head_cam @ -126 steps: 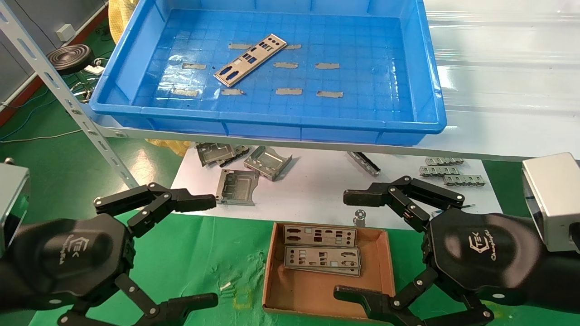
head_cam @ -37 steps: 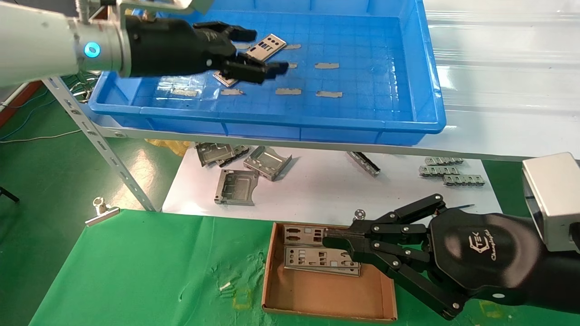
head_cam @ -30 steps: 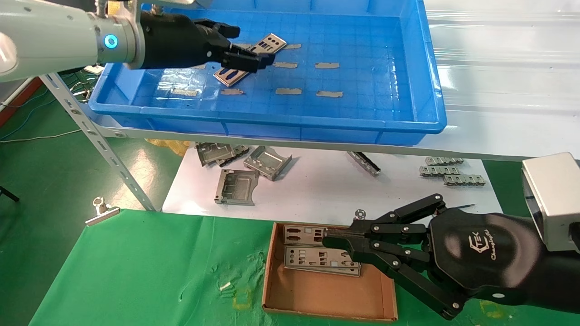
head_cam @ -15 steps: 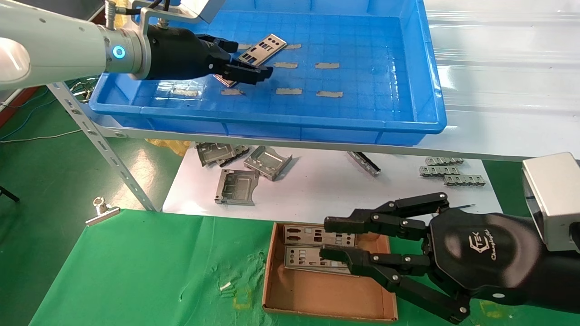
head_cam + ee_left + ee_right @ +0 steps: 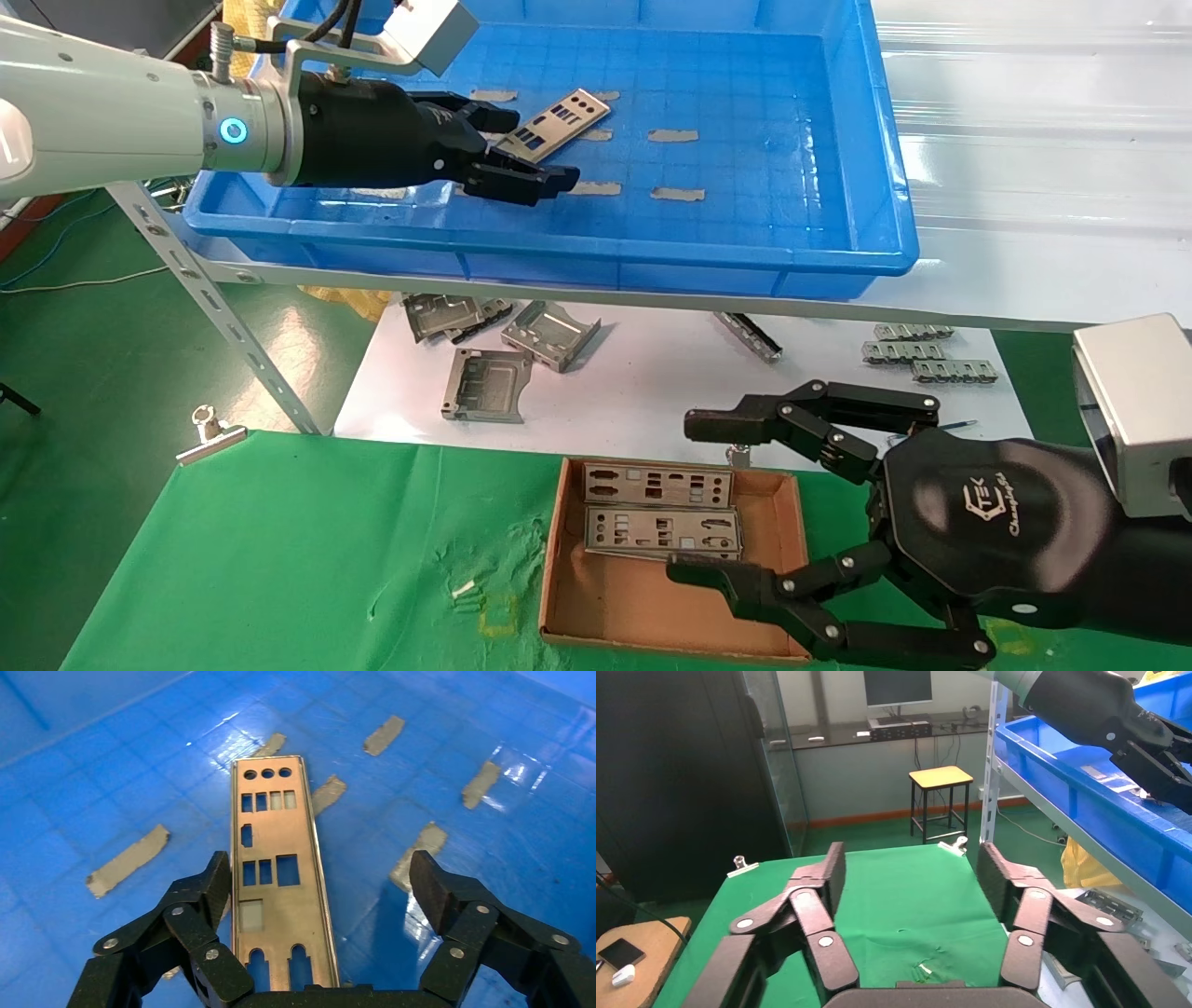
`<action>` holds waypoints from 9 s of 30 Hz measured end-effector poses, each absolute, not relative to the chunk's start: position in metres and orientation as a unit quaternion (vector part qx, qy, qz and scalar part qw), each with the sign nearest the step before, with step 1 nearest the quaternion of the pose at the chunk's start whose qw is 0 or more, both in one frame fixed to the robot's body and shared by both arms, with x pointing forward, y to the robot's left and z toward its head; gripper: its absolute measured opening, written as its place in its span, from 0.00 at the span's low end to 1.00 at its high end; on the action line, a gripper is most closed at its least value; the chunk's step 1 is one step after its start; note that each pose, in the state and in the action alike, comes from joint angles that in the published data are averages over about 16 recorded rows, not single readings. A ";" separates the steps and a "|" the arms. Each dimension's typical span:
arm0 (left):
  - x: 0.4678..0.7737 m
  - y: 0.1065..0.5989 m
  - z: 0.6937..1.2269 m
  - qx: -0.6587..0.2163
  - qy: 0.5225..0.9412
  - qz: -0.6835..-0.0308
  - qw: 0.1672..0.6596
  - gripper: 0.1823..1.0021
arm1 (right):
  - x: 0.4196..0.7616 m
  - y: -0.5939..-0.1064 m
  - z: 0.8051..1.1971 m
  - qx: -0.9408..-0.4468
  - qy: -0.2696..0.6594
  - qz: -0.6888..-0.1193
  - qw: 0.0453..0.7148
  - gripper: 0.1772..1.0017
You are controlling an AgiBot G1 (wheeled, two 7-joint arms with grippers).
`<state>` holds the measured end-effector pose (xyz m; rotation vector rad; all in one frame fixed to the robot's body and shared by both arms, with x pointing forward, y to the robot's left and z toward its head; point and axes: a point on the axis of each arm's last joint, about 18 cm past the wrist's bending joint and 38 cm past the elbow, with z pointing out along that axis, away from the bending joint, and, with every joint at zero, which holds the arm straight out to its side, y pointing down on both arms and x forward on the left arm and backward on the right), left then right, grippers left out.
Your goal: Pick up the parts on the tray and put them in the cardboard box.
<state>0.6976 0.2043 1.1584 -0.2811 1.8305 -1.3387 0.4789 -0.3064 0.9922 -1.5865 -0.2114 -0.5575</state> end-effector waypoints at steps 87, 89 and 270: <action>0.652 0.130 0.905 0.213 0.823 -0.368 0.377 0.33 | 0.479 -0.306 0.992 -0.702 -0.093 -0.247 0.662 1.00; 0.653 0.130 0.903 0.215 0.822 -0.367 0.379 0.34 | 0.479 -0.306 0.992 -0.702 -0.093 -0.247 0.662 1.00; 0.476 0.300 0.992 0.101 0.705 -0.659 0.244 1.00 | 0.479 -0.307 0.992 -0.702 -0.093 -0.247 0.662 1.00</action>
